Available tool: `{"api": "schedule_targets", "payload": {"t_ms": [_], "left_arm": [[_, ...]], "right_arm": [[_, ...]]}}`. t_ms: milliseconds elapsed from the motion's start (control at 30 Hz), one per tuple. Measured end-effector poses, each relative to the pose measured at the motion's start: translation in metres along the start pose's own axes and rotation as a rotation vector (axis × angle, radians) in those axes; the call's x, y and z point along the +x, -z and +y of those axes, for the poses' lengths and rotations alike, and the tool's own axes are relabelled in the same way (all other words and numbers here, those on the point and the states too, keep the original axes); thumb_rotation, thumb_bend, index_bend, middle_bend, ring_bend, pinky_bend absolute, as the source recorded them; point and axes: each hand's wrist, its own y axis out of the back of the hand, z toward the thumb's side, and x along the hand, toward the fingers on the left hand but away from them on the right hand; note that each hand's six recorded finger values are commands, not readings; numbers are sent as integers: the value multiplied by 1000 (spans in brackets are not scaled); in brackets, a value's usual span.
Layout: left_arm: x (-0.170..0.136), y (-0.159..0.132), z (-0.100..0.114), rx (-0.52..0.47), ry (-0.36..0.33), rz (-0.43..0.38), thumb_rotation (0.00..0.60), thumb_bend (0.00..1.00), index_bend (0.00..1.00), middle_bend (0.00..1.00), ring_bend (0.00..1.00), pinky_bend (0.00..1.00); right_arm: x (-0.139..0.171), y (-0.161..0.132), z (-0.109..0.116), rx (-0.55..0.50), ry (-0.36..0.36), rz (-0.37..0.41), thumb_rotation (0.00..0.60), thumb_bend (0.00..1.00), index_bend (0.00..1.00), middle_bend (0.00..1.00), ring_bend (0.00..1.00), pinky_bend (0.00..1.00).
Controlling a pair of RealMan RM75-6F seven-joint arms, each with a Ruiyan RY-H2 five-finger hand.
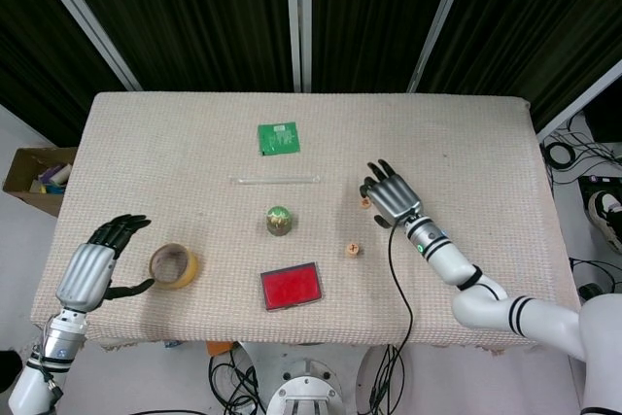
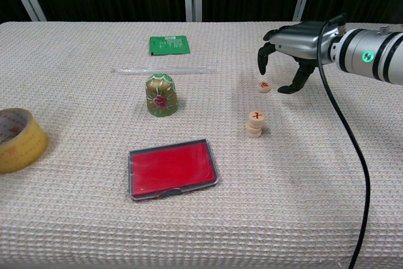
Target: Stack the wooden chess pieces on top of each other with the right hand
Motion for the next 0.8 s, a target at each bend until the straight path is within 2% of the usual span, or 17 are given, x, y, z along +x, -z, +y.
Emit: {"api": "schedule_targets", "payload": {"t_ms": [233, 800], "left_arm": [[-2, 4, 0, 0, 2, 15, 600, 58, 174, 143, 122, 197], [0, 5, -2, -2, 7, 16, 600, 58, 174, 143, 122, 197]], "right_arm": [[-26, -5, -6, 21, -31, -20, 600, 263, 365, 271, 0, 53], [-32, -2, -16, 16, -40, -35, 600, 284, 424, 285, 0, 53]]}}
